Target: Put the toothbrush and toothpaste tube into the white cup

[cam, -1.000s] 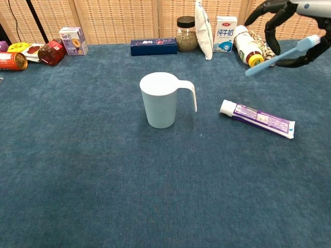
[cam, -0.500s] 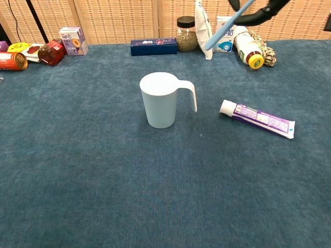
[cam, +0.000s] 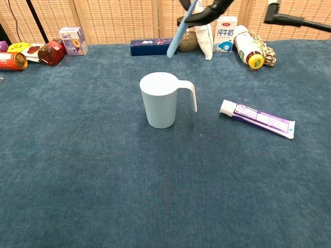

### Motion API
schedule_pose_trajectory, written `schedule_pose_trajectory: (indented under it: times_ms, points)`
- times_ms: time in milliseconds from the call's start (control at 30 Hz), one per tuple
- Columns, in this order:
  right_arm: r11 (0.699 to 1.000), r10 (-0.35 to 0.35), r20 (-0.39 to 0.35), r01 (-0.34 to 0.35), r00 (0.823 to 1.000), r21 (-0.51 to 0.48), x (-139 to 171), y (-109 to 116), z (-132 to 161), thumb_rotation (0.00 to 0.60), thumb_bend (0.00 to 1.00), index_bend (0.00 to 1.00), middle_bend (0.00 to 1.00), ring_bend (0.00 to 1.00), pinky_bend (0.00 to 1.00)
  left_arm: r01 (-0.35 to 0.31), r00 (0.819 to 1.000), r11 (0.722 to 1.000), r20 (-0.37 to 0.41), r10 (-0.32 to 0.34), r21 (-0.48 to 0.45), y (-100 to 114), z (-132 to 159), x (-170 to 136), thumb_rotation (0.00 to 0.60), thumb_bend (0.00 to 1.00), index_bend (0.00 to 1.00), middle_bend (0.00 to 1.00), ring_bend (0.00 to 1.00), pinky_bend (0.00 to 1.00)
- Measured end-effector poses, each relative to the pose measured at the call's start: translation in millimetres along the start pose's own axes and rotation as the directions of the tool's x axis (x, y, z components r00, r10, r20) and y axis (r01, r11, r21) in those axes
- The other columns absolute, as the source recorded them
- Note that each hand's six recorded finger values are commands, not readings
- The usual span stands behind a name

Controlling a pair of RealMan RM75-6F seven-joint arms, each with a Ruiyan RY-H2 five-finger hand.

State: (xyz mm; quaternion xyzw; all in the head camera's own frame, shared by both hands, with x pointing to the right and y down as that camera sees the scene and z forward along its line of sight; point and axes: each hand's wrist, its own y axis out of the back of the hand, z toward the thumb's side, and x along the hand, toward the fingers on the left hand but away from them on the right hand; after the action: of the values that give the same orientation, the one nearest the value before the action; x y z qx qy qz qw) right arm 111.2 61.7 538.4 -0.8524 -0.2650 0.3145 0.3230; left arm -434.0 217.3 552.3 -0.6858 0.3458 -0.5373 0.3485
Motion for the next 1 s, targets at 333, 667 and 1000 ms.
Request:
schedule_pose_trajectory:
  times_ms: [333,667,1000]
  points:
    - [0.999,0.039,0.011,-0.039,0.999,-0.038,-21.1,-26.1,8.9,0.600,0.37,0.60,0.15,0.00,0.00,0.003,1.000,1.000,-0.005,-0.003,-0.009,2.2,-2.5,0.6,0.600,0.06,0.00,0.00,0.00,0.00]
    - [0.998,0.058,0.048,-0.057,0.997,-0.028,-28.1,-41.9,-4.2,0.600,0.37,0.60,0.14,0.00,0.00,0.017,1.000,1.000,-0.003,-0.017,-0.007,1.2,-3.5,0.9,0.600,0.06,0.00,0.00,0.00,0.00]
    - [0.995,0.080,0.066,-0.076,0.995,-0.060,-29.7,-51.2,-13.9,0.600,0.37,0.60,0.14,0.00,0.00,0.025,1.000,1.000,-0.002,-0.025,0.002,-1.1,-1.6,1.5,0.600,0.06,0.00,0.00,0.00,0.00]
